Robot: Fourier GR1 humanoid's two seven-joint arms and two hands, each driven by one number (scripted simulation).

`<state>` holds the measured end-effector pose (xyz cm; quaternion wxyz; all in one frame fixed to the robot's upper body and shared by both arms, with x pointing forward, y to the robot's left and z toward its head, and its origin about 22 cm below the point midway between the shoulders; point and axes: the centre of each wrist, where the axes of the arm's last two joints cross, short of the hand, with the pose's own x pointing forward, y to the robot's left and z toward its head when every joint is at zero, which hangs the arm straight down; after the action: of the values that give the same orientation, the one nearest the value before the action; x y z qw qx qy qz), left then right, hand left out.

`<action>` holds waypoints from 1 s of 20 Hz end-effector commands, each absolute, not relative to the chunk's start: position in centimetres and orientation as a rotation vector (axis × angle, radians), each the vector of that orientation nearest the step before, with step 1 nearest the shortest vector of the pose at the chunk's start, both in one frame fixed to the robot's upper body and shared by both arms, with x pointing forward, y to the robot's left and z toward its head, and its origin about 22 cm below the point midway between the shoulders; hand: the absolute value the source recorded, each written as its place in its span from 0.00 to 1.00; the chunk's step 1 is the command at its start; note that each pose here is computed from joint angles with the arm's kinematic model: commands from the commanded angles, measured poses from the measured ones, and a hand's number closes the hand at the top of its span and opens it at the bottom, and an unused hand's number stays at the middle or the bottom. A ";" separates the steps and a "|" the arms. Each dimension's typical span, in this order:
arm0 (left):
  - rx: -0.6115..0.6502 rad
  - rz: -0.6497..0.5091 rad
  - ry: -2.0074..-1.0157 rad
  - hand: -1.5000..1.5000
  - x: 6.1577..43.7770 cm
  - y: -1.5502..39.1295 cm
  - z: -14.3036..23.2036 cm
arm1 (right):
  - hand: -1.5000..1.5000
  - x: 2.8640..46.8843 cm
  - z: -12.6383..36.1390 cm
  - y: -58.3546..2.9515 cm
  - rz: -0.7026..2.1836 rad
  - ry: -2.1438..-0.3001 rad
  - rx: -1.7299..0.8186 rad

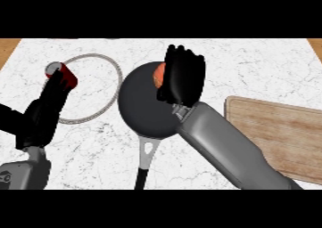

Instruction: Pick the squash from the cutting board and place it in the pan

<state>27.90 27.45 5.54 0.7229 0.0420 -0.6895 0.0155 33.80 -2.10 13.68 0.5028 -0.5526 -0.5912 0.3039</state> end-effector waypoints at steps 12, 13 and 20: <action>0.085 0.042 -1.535 0.50 29.8 24.0 5.6 | 0.00 37.5 4.2 -7.7 0.501 -1.139 -1.129; 0.083 0.040 -1.526 0.50 28.6 25.9 6.6 | 0.00 37.7 4.3 -8.1 0.508 -1.162 -1.093; 0.083 0.037 -1.533 0.50 27.6 29.1 6.5 | 0.00 38.6 5.3 -8.7 0.377 -1.375 -1.025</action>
<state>28.00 27.38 5.86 0.7218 0.0401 -0.6908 0.0155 37.94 -8.21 4.21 0.6541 -0.4657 -0.5547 0.2179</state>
